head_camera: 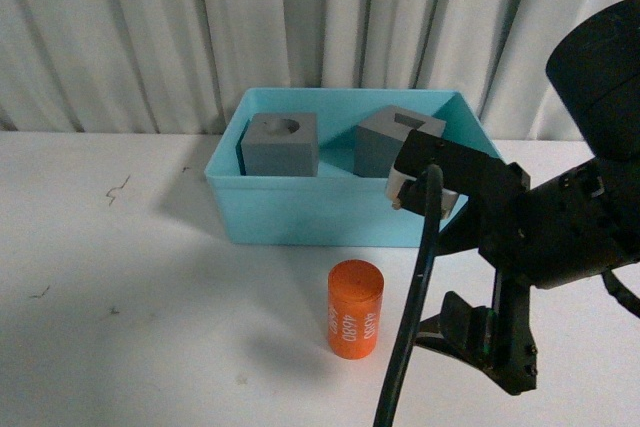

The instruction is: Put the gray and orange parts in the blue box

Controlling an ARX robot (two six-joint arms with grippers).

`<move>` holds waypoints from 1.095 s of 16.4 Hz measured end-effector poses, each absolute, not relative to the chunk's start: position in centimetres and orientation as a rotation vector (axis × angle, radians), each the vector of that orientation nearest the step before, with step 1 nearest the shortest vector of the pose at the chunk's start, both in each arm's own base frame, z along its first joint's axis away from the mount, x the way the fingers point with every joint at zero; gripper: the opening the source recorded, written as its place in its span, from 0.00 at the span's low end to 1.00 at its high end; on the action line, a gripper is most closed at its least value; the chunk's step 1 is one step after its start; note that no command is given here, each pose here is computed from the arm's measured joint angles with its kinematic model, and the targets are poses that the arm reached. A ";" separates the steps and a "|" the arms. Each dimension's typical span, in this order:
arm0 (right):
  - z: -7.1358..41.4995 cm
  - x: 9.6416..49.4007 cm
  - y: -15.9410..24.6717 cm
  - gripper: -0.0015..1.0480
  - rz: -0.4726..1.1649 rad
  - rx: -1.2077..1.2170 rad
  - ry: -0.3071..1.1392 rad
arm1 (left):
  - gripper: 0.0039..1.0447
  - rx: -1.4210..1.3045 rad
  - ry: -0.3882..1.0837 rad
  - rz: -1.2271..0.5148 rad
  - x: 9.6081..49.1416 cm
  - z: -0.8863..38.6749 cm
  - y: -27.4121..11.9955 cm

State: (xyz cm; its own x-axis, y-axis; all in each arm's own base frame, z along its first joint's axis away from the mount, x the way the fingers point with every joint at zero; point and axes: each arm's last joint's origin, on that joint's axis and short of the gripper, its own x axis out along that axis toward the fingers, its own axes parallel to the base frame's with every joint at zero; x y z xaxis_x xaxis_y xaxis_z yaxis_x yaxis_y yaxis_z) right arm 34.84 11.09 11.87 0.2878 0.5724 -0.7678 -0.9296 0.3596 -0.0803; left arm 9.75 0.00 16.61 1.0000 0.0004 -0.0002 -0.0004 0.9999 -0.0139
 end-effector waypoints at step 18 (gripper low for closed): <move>9.5 36.9 16.1 0.51 1.112 -0.571 0.743 | 0.94 -0.014 0.000 0.000 9.7 16.6 0.0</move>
